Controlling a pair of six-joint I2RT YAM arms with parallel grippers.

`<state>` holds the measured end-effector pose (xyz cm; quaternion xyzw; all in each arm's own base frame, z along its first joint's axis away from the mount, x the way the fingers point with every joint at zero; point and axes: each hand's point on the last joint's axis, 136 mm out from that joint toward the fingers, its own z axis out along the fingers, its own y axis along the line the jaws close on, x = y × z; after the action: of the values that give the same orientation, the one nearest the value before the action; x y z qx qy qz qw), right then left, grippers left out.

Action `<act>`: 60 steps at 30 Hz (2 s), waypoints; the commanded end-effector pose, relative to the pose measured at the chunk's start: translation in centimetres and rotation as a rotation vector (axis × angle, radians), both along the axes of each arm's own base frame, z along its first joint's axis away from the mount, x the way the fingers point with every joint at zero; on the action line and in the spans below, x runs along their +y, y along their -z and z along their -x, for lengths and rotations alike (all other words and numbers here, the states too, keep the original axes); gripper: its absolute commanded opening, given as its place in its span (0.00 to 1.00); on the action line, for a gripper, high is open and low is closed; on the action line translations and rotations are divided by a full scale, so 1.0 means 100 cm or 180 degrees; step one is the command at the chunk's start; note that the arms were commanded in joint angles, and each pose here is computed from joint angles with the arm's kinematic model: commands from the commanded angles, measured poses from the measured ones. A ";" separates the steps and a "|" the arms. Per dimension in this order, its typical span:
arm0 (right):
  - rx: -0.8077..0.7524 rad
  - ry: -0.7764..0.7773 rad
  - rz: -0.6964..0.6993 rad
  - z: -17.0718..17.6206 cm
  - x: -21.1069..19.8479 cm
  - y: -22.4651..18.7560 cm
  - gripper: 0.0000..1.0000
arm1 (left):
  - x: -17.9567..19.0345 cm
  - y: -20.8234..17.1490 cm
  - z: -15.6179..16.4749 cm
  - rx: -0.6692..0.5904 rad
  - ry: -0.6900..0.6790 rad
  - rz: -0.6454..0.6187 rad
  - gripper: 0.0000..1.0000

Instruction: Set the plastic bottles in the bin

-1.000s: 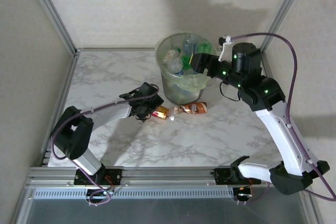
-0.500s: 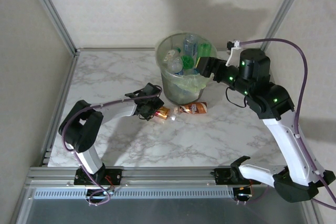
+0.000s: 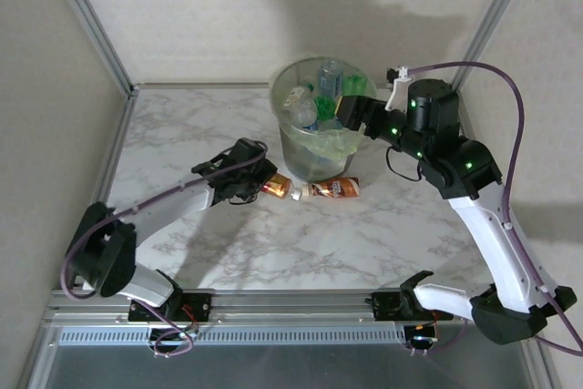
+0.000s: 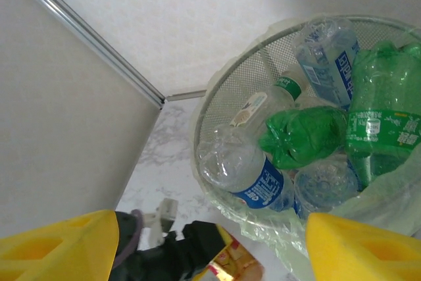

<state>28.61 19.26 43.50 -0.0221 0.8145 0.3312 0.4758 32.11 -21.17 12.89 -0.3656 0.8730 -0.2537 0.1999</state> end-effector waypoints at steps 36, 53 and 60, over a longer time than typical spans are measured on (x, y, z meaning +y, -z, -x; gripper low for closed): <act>-0.0306 0.0615 0.0015 0.023 -0.054 -0.032 0.75 | -0.067 -0.247 -0.199 -0.1721 0.0070 0.0138 0.75; 0.0282 0.0708 0.0262 0.021 -0.056 0.046 0.78 | -0.009 -0.315 -0.152 -0.2093 0.0023 -0.0393 0.80; 0.1327 0.1012 0.0154 0.030 -0.055 0.180 0.69 | 0.047 -0.288 -0.113 -0.1924 -0.0016 -0.0903 0.75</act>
<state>26.44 13.84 27.99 0.1036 0.8965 0.2093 0.3766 44.88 -19.44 43.39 -0.2469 0.7849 -0.2822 0.4933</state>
